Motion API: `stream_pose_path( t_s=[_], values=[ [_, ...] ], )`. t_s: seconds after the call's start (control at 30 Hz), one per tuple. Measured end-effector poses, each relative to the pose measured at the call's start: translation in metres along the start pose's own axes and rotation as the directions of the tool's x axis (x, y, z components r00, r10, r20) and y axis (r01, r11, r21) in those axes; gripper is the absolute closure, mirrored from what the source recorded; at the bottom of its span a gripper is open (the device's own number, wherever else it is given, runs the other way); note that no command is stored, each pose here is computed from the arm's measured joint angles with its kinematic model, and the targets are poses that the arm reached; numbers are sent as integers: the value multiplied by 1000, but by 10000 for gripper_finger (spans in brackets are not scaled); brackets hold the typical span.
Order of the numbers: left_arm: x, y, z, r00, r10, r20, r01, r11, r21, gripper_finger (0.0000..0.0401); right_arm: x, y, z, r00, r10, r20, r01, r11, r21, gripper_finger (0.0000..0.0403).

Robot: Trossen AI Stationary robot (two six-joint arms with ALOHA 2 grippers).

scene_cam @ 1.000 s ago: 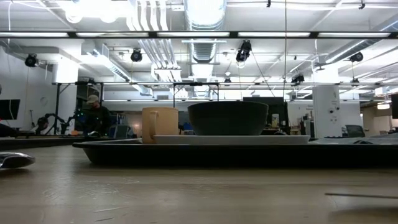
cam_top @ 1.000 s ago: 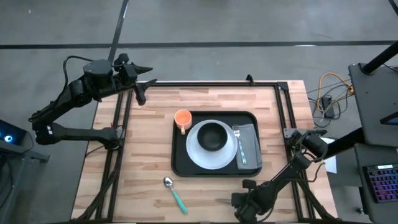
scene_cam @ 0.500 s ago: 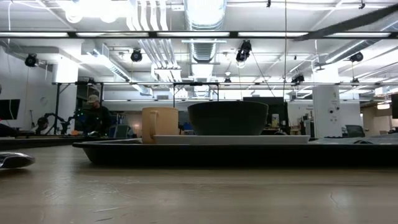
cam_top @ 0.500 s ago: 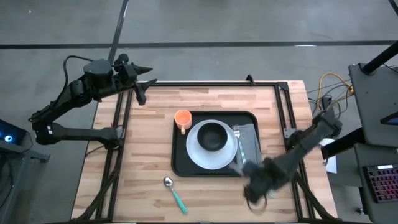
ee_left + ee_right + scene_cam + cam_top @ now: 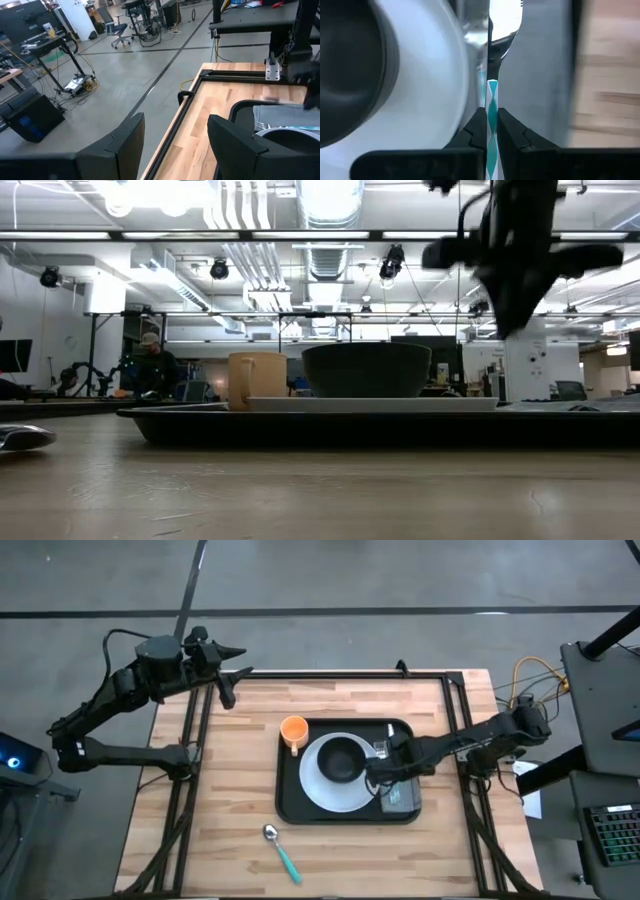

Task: Set up tray
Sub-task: Put the green knife on the gray napkin to the right of the green fork

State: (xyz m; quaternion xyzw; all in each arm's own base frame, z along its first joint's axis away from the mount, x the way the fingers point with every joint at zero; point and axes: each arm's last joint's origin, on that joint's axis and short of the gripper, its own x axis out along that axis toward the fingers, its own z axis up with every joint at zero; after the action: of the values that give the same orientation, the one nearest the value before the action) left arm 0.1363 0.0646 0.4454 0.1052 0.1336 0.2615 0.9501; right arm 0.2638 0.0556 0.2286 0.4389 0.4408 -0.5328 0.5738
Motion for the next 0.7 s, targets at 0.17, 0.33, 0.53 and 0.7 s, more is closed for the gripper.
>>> stream_pose_path(
  t_s=[0.17,0.33,0.53,0.7],
  values=[
    [0,0,-1,1000,-2,-9,2,1000,1,204,40,-7,-8,997,35,-72,-36,999,-22,394],
    [0,-1,-3,1000,-7,-29,7,1000,5,204,55,-20,-9,997,-14,-77,11,999,-31,394],
    [0,-1,-4,999,-10,-42,11,1000,6,204,65,-25,-10,997,2,-83,-4,1000,-21,394],
    [0,-1,-4,999,-10,-42,11,1000,6,204,79,-30,-10,994,22,-106,-22,1000,-4,394]
  ],
)
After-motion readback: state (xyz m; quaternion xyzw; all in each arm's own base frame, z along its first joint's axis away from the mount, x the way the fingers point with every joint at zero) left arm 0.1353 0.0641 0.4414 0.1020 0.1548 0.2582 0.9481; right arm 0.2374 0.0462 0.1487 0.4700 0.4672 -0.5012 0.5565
